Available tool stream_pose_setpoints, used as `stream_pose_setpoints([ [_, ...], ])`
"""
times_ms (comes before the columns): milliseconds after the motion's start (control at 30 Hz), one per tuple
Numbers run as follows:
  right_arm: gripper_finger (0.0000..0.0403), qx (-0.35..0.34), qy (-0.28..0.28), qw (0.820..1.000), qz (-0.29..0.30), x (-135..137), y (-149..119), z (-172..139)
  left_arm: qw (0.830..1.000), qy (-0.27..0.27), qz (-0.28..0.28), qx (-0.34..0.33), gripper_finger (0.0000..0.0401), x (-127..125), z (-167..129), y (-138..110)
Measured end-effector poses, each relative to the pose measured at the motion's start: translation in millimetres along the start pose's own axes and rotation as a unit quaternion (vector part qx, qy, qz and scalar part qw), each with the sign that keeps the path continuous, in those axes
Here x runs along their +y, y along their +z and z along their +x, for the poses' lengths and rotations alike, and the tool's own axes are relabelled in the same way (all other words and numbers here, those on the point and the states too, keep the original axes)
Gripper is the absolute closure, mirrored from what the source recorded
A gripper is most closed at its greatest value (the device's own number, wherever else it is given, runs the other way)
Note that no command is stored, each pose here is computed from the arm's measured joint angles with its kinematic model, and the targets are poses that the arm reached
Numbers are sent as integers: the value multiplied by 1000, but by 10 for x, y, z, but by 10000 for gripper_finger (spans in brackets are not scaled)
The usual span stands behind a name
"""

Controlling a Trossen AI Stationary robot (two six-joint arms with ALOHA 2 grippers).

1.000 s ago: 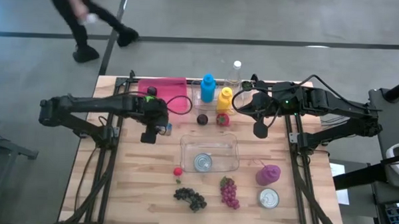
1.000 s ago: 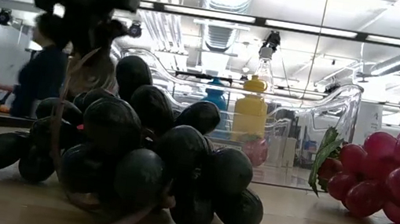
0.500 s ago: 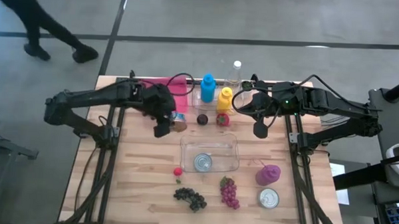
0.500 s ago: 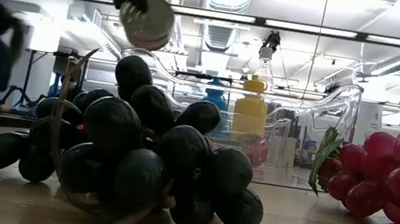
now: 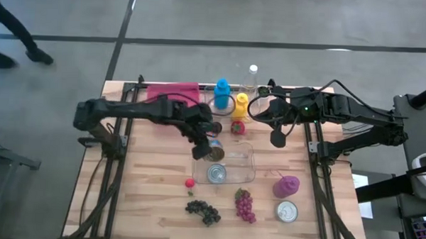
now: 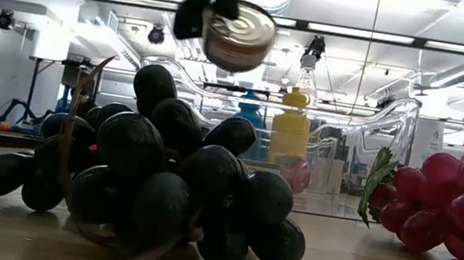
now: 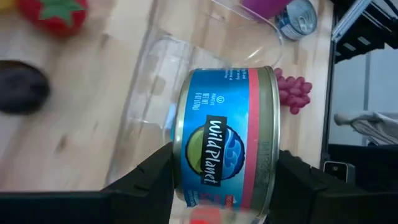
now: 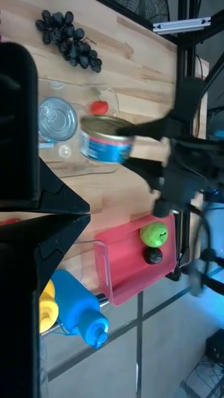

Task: Pick & Place Food Item
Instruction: Put the blue pink tuna can into the bottom transparent bin

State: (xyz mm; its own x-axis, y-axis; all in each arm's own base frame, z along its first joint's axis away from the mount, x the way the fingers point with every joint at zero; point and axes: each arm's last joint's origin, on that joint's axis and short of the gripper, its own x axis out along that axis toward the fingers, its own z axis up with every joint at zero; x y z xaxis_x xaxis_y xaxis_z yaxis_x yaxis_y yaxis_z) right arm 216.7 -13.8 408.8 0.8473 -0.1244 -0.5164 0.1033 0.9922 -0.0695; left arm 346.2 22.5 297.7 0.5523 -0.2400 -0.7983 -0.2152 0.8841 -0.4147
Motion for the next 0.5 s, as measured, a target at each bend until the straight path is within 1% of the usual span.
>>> stream_pose_setpoints([
  [133,394,0,0,1000,2,-1,0,-1,1000,-4,16,14,196,-73,247,78],
  [300,394,0,0,1000,1,0,0,0,999,-2,17,33,211,-63,502,91],
  [500,394,0,0,1000,0,-1,0,0,998,-3,11,60,210,18,688,7],
])
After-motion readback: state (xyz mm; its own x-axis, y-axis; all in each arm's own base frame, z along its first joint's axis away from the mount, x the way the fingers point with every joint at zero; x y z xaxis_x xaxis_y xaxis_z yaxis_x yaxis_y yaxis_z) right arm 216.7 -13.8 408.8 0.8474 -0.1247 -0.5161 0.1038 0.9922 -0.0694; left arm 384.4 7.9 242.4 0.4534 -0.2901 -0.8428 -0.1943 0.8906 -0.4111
